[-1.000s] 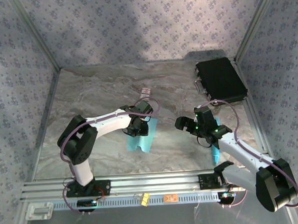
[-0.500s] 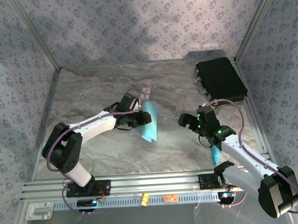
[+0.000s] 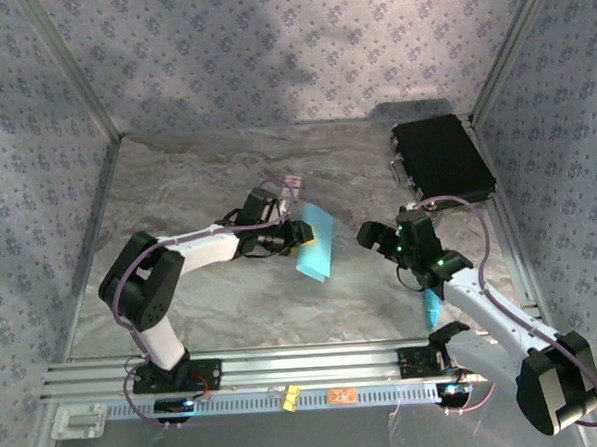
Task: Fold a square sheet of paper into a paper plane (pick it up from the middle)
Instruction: First fold the square sheet of paper in half at the center of the table.
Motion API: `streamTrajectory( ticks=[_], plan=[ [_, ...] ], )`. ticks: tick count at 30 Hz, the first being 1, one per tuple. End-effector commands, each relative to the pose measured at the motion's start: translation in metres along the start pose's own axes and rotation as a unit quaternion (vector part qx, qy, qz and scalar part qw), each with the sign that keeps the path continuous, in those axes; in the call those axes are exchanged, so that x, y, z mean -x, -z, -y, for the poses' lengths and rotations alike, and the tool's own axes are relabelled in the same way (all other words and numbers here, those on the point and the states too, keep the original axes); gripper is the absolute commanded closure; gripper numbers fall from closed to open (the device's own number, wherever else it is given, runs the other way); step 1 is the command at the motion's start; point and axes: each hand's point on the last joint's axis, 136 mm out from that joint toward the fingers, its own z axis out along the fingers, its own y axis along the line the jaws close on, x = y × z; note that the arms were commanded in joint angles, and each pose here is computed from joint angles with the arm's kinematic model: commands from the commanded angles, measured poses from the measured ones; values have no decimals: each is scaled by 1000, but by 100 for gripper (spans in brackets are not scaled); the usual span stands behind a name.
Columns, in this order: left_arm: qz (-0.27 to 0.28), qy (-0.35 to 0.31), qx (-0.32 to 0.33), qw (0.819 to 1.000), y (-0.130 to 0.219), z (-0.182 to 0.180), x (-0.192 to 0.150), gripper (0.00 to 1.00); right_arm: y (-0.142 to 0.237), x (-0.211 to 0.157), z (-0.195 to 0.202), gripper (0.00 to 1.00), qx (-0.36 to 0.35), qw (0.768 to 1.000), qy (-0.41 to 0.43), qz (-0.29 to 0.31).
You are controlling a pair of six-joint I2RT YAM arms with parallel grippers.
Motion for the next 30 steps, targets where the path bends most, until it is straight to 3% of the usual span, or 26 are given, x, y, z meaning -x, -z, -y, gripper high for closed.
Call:
streamTrajectory(
  ticks=[1,12,30],
  plan=[
    [-2,24,9,1000,-9,-15,-3,61,-1,1,-7,5,19,1000,-7,-4],
    [17,41,54,998,-21,-37,-21,61,-4,-17,-13,5,57,997,21,-46],
    [33,-57,169,983,-5,-44,-10,46,-14,-25,-16,6,64,995,11,-78]
  ],
)
